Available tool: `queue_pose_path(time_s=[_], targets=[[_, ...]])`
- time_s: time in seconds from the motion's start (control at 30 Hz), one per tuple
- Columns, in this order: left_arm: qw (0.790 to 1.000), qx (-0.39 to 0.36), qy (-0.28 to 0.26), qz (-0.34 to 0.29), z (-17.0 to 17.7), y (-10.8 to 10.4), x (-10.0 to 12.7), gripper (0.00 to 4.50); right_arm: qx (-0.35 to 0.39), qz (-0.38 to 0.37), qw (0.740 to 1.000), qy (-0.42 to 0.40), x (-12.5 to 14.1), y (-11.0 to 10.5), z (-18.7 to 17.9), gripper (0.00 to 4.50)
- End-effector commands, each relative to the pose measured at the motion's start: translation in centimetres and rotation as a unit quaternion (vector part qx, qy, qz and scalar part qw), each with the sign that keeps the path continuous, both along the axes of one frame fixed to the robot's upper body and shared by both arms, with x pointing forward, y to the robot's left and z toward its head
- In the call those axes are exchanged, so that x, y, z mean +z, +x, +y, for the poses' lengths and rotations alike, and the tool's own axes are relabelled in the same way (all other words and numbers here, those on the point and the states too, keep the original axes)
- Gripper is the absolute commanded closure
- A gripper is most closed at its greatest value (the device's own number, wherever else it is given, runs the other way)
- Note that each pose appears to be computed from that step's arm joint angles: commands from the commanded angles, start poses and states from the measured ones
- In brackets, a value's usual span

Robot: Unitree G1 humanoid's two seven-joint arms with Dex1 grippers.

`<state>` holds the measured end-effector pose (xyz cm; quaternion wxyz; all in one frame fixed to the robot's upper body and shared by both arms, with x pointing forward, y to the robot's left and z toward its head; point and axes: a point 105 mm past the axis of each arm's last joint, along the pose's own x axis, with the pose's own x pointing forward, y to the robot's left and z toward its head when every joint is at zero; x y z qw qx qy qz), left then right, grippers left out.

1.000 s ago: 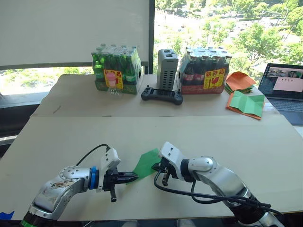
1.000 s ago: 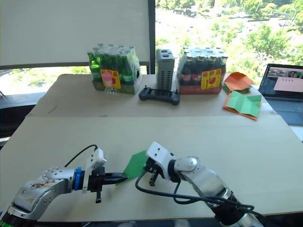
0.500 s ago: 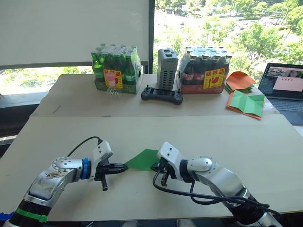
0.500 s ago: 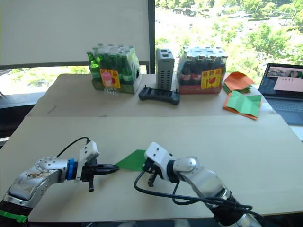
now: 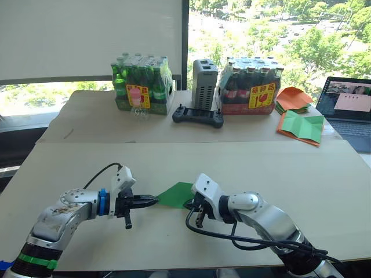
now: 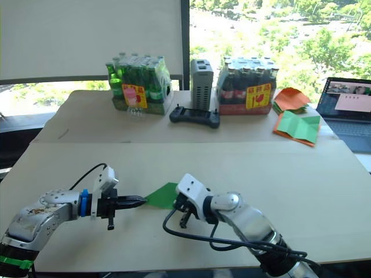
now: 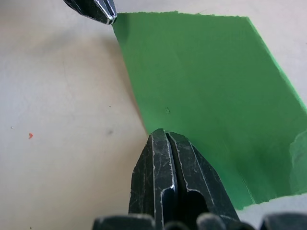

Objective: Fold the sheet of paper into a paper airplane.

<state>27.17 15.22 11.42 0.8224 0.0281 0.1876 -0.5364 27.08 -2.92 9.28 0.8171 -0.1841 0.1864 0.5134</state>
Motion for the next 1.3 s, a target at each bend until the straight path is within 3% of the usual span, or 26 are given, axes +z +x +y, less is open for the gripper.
queue_pose_path(time_s=[0.03, 0.33, 0.57, 0.97, 1.3], targets=[[1.0, 0.008, 0.005, -0.023, -0.4, 1.0, 0.5, 4.47, 0.003, -0.009, 1.0, 0.008, 0.7, 0.0, 0.2, 4.5], [0.998, -0.003, 0.049, -0.026, -1.1, 1.8, -2.0, 4.47, 0.006, -0.014, 1.0, 0.012, 1.3, 0.2, 0.4, 4.5], [0.998, 0.023, 0.051, -0.03, -0.6, 3.2, -2.6, 4.47, 0.003, -0.016, 1.0, 0.015, 1.6, 0.1, 0.3, 4.5], [0.998, -0.024, 0.053, -0.031, -1.8, 1.4, -3.0, 4.47, -0.013, -0.02, 0.999, 0.027, 2.1, 0.6, 0.1, 4.5], [0.992, -0.036, 0.107, -0.051, -1.8, 1.4, -4.8, 4.47, -0.019, -0.023, 0.999, 0.028, 2.1, 0.9, -0.1, 4.5]])
